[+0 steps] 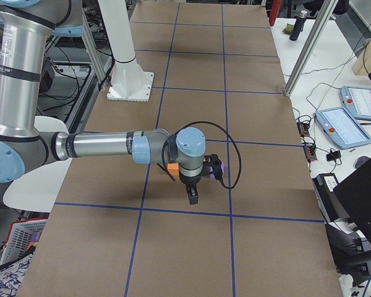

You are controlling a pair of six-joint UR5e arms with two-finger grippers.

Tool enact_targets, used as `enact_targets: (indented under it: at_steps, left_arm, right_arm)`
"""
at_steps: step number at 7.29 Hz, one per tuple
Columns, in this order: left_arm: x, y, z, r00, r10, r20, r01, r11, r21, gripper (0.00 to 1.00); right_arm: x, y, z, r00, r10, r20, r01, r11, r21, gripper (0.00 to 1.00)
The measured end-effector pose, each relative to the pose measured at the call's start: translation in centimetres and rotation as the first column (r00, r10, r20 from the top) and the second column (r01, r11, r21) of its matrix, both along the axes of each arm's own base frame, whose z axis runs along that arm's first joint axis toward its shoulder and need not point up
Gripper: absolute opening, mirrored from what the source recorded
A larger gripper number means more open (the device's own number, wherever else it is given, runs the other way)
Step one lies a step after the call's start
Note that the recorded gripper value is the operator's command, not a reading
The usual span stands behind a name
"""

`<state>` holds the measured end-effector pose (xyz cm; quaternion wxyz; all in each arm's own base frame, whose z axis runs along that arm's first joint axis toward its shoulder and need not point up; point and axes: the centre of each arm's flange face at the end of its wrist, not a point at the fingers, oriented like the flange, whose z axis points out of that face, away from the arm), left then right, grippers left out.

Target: Place blue block between orange and purple blocks

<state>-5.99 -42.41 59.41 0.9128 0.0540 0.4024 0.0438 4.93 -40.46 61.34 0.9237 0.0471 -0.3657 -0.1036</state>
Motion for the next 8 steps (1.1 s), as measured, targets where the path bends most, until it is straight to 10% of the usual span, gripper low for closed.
enact_targets:
  at_steps: [8]
  left_arm:
    - [-0.1,0.3,0.4,1.0,-0.001,0.011,0.001,1.0,-0.006,1.0]
  right_arm:
    - [0.3,-0.2,-1.5,0.998,0.063,0.026,-0.062,0.998,-0.023,1.0]
